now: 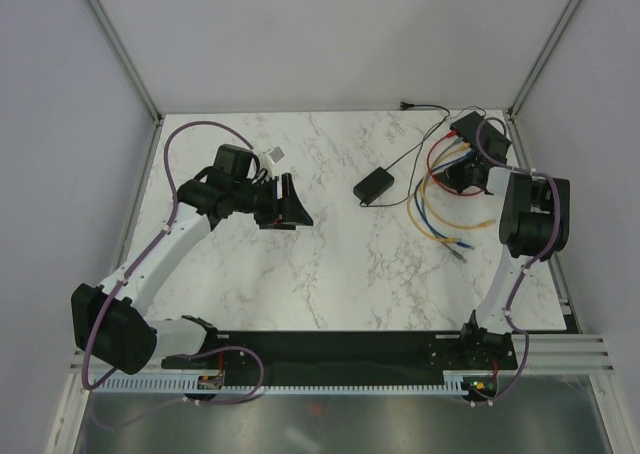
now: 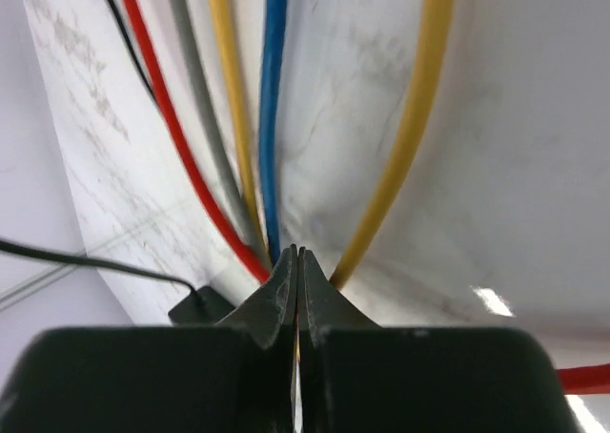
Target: Pull the plug from the switch port
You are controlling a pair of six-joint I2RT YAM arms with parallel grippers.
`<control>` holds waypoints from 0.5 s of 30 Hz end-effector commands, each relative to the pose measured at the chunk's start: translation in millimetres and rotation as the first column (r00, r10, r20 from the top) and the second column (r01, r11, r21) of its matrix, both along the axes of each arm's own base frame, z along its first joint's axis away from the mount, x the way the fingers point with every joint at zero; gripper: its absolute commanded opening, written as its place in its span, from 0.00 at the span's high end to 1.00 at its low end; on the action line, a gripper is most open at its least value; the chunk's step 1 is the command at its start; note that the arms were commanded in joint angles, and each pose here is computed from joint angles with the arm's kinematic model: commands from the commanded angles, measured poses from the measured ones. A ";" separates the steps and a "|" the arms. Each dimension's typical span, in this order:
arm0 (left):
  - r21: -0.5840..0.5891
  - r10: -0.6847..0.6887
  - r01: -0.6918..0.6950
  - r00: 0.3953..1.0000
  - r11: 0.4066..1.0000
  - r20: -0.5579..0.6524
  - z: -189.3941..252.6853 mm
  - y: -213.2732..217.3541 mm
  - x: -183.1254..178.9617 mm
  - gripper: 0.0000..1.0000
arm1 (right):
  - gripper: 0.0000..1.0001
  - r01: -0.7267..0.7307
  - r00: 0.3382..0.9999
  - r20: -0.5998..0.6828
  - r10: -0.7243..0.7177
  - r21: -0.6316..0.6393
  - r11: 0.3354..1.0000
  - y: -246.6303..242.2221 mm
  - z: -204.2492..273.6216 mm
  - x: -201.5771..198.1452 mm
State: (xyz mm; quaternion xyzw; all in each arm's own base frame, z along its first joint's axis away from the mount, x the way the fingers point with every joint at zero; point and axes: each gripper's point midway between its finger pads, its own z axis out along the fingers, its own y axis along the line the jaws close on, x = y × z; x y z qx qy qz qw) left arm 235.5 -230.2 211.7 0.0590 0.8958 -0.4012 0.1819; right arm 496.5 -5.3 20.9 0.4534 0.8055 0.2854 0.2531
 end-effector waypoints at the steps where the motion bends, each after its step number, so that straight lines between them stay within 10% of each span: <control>1: 0.007 -0.030 0.029 0.997 1.000 0.069 13.0 -0.9 6.5 0.32 | 1.00 -0.014 0.997 0.078 0.011 0.035 0.999 25.9 39.0 -0.8; 9: 0.004 -0.039 0.039 0.997 0.999 0.060 11.1 -2.2 6.1 0.33 | 1.00 -0.123 0.985 0.130 0.115 0.059 0.991 86.6 65.3 -13.0; 15: -0.004 -0.045 0.045 0.997 0.999 0.063 13.1 -2.0 2.6 0.33 | 0.84 -0.068 0.991 0.104 0.083 -0.138 0.988 23.3 68.5 -5.8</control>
